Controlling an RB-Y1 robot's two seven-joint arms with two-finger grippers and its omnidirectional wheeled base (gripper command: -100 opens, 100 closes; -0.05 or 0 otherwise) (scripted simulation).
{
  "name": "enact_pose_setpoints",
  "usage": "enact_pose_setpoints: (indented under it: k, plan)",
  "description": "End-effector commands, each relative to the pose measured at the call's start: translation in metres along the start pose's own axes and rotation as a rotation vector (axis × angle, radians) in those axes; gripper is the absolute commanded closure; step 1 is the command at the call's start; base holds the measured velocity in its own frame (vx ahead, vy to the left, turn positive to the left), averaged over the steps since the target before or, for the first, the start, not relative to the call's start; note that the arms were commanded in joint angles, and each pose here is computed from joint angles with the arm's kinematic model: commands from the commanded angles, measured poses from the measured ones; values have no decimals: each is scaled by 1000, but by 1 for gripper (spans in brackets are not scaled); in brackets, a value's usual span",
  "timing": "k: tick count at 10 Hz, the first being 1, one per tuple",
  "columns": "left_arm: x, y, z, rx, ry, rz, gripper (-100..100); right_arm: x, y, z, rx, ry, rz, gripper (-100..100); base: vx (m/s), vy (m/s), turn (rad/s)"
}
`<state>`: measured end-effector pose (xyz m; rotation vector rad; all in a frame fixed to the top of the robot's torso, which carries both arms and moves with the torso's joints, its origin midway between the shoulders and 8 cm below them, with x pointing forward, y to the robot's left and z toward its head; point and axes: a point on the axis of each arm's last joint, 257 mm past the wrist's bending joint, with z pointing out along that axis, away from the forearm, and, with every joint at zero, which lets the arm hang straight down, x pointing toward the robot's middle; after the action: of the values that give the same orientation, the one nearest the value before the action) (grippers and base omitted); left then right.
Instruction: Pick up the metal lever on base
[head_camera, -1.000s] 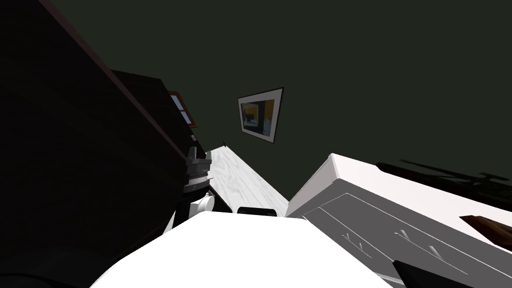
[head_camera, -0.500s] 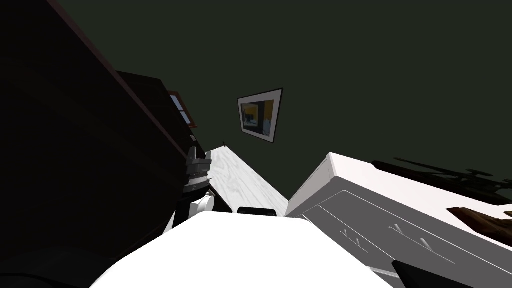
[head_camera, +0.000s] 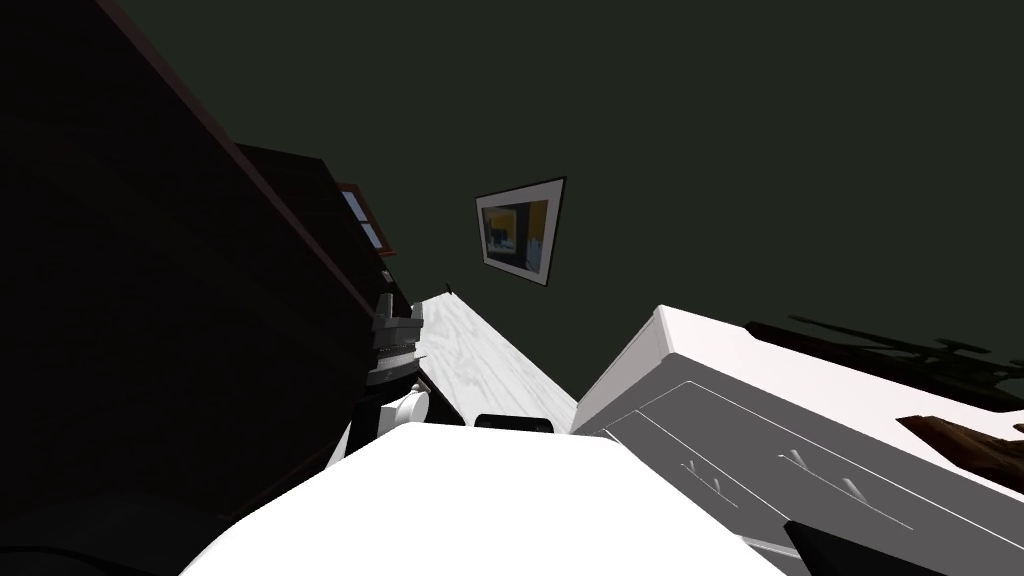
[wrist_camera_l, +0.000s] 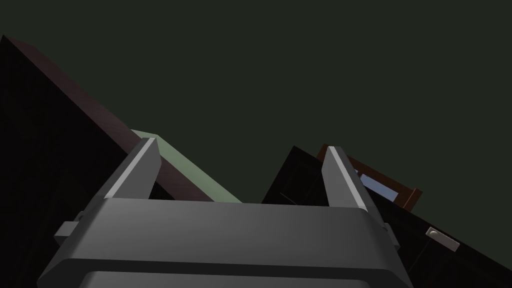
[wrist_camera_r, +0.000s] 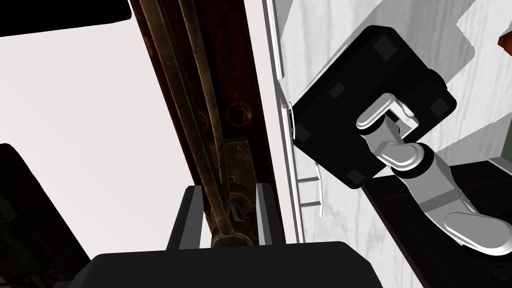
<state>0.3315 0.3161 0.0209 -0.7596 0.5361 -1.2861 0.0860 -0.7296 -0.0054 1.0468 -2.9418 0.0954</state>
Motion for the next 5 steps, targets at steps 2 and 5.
enact_pose_setpoints:
  k: [2,5]
  plan:
    - [0,0,0,0,0,0,0,6,9,-12,-1,0,6,100,26,-12,36]
    - [0,0,0,0,0,0,0,9,13,-17,-1,0,10,0,14,-8,12]
